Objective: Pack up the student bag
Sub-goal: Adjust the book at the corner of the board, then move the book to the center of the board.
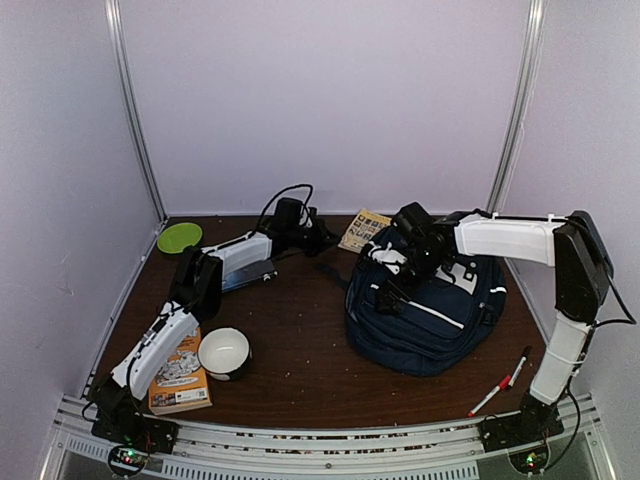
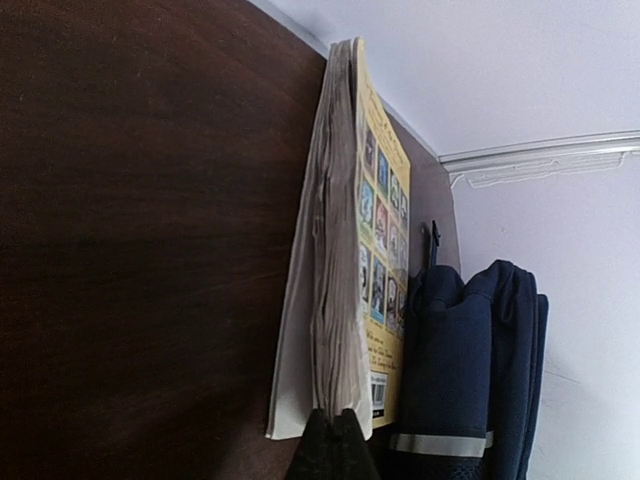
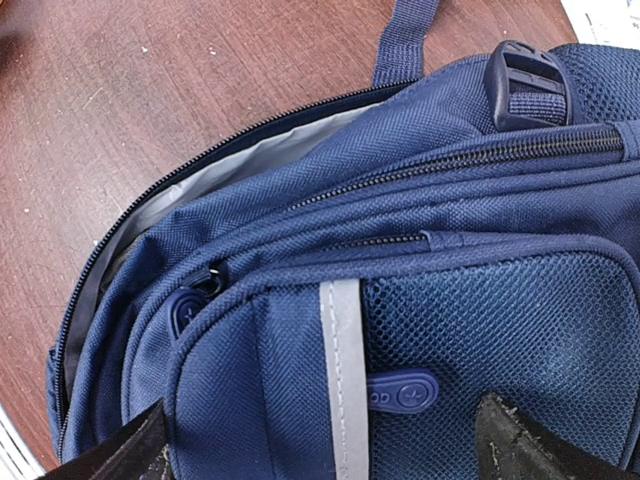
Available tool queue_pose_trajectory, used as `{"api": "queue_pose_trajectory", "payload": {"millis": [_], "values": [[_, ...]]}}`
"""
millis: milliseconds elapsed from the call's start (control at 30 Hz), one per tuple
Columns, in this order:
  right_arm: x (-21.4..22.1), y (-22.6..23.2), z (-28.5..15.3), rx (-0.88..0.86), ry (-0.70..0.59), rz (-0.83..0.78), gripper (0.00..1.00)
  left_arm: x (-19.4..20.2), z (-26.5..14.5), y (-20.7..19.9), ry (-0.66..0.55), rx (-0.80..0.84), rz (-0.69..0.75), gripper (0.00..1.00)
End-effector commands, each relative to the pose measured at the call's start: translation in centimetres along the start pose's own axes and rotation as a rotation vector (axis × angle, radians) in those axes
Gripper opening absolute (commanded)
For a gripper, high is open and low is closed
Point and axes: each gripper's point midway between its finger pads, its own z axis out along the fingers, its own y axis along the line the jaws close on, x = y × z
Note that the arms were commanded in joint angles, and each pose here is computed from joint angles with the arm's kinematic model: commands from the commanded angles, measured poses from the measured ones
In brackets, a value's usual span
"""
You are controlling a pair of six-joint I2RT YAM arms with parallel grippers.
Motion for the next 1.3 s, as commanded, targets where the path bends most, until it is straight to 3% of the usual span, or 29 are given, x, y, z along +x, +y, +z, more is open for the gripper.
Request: {"api": "queue_pose_trajectory", "payload": {"millis": [0, 200, 433, 533, 567, 633, 733, 1067, 1267], "values": [[2.0, -1.2, 0.6, 0.020, 0.069, 0.057, 1.00, 1.5, 0.4, -0.4, 0.032, 0.013, 0.014, 0.00], [2.8, -3.5, -0.6, 0.056, 0.051, 0.124, 1.00, 2.0, -4.0, -3.1, -0.009, -0.009, 0.087, 0.00], [3.1, -5.0, -1.9, 0.084, 0.027, 0.152, 1.00, 3.3, -9.3, -3.0, -0.046, -0.081, 0.123, 0.00], [3.0, -4.7, -2.1, 0.070, 0.020, 0.146, 1.00, 3.3, -9.8, -2.9, -0.031, -0.066, 0.129, 0.00], [3.1, -4.6, -2.1, 0.065, 0.020, 0.145, 1.00, 3.2, -9.6, -2.9, -0.020, -0.064, 0.136, 0.04], [3.1, -4.4, -2.1, 0.055, 0.019, 0.143, 1.00, 3.0, -8.7, -3.3, -0.004, -0.063, 0.164, 0.30], [3.1, -4.2, -2.0, 0.045, 0.020, 0.144, 1.00, 2.5, -7.0, -4.3, 0.009, -0.071, 0.194, 0.51], [2.8, -3.8, -2.3, 0.025, 0.005, 0.143, 1.00, 0.2, -4.3, -2.3, -0.051, -0.218, 0.166, 0.56], [2.8, -3.5, -2.0, 0.003, 0.009, 0.147, 1.00, 0.9, -2.4, -2.1, -0.017, -0.229, 0.204, 0.62]]}}
